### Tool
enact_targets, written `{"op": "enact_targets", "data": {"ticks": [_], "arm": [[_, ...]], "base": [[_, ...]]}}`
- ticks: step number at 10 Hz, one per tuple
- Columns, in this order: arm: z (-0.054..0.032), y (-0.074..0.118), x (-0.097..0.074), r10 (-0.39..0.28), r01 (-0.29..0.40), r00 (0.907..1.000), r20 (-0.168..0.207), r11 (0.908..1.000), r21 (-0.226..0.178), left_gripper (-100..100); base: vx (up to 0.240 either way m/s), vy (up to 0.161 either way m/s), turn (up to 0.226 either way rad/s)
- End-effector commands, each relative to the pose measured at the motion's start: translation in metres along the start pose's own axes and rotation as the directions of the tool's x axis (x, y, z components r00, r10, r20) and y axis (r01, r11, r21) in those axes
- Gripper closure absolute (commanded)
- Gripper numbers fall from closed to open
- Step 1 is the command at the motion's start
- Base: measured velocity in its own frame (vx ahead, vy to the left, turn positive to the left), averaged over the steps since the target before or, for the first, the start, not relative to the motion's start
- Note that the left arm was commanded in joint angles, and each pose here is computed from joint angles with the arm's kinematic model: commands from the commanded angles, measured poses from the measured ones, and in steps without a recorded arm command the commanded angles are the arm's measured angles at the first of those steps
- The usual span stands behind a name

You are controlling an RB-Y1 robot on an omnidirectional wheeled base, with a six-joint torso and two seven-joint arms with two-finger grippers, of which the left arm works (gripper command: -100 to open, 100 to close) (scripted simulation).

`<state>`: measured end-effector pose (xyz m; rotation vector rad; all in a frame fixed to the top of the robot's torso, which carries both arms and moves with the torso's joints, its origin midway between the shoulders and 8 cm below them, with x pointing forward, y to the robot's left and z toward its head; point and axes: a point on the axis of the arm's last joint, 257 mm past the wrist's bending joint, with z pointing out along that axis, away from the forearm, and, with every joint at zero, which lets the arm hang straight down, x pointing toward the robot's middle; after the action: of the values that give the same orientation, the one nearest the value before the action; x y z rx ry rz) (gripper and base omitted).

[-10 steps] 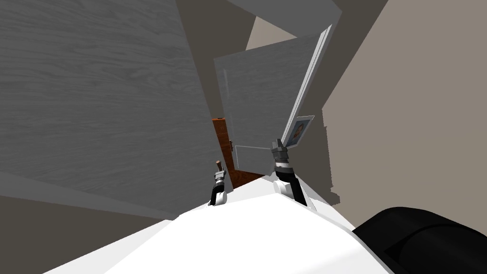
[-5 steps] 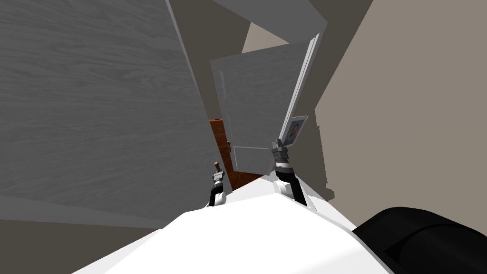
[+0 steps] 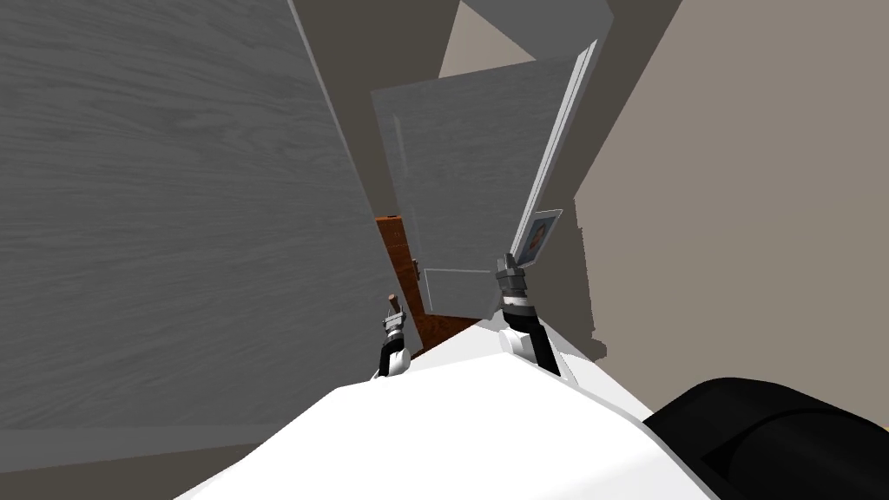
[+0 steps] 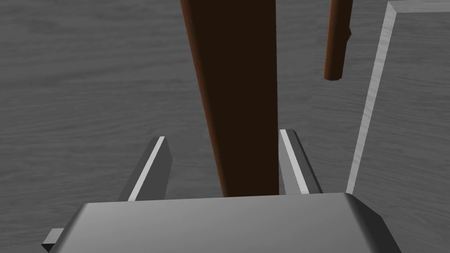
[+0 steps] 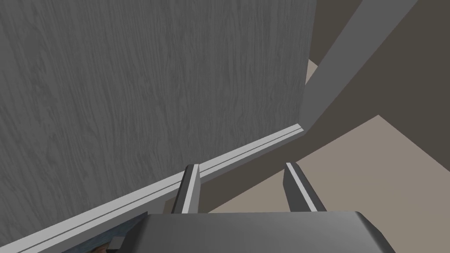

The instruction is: Push the door open

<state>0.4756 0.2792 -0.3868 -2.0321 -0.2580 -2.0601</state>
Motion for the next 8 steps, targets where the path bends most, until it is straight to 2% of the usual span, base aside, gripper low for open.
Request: {"op": "enact_targets", "data": {"ticks": [1,3,5,8], "arm": [[0.0011,-0.021,0.001,0.009,-0.008,0.9999,-0.013,0.9990,0.045,100],[0.0013,-0.039,0.002,0.013,-0.012,0.9998,-0.016,0.9957,0.092,100],[0.0013,-0.039,0.002,0.013,-0.012,0.9998,-0.016,0.9957,0.092,100],[-0.0001,-0.068,0.003,0.020,-0.016,0.9996,-0.020,0.9854,0.170,100]], "base": [[0.025,0.015,-0.052],[0.043,0.029,-0.115],[0.026,0.037,-0.013],[0.052,0.027,-0.119]]}}
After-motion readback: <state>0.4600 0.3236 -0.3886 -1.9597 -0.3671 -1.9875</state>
